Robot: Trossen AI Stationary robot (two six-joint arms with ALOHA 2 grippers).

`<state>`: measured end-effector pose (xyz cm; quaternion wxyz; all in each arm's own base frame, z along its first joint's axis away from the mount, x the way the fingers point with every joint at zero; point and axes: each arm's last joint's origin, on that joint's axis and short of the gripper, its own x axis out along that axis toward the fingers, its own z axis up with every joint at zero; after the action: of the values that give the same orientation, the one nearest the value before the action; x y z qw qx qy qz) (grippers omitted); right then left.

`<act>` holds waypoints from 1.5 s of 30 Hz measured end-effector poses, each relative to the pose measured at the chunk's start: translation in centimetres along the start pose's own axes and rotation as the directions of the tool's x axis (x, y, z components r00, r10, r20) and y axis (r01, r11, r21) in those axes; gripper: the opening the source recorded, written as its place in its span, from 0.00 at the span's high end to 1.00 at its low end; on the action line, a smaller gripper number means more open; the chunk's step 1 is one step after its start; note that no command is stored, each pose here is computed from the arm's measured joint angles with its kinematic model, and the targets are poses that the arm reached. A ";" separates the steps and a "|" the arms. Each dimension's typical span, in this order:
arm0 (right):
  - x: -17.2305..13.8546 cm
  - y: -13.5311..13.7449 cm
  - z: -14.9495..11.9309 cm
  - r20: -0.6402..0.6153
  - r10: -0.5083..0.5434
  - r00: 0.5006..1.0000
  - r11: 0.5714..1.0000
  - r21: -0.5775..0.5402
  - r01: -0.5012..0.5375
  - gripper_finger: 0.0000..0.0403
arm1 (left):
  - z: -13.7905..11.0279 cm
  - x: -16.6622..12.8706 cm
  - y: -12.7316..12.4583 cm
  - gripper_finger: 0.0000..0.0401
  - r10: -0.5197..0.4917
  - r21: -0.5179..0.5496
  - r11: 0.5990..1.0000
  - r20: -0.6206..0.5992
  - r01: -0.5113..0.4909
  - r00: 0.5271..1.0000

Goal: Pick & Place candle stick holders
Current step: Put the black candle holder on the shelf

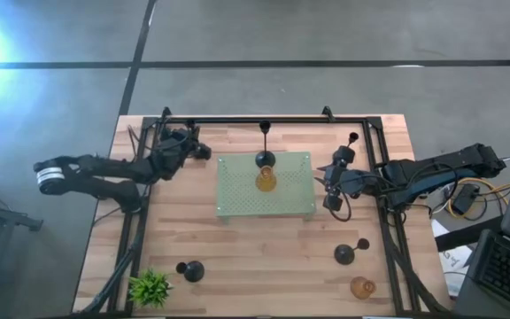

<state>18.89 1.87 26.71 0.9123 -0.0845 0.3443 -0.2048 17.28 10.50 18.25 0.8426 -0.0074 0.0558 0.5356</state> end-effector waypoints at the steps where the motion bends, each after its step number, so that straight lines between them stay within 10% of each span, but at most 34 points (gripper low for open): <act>1: 0.0 0.0 0.0 0.000 0.000 1.000 1.000 0.000 0.000 0.70 | 0.3 -0.2 0.0 0.98 -0.026 -0.012 1.000 0.015 0.027 1.000; 18: 0.0 0.0 -0.1 -0.005 0.000 1.000 1.000 -0.002 0.000 0.78 | 13.8 -6.3 2.0 0.98 -0.265 0.047 0.962 -0.042 0.267 0.963; 25: 0.0 0.0 -0.1 -0.005 0.000 1.000 1.000 -0.003 0.000 0.81 | 17.4 -9.0 0.0 0.98 -0.687 -0.001 0.727 -0.001 0.687 0.727; 33: 0.0 0.0 -0.1 -0.005 0.001 1.000 1.000 -0.003 -0.001 0.83 | 17.3 -12.7 -5.5 0.98 -0.877 0.067 0.477 -0.029 0.876 0.480; 45: 0.0 0.0 0.0 0.000 0.001 1.000 1.000 0.002 -0.001 0.81 | 15.9 -16.8 -11.5 0.98 -0.939 0.072 0.343 0.011 0.937 0.343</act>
<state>18.87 1.87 26.73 0.9126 -0.0833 0.3440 -0.2047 22.00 -8.42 35.25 0.9984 -0.0023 0.0344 -0.0451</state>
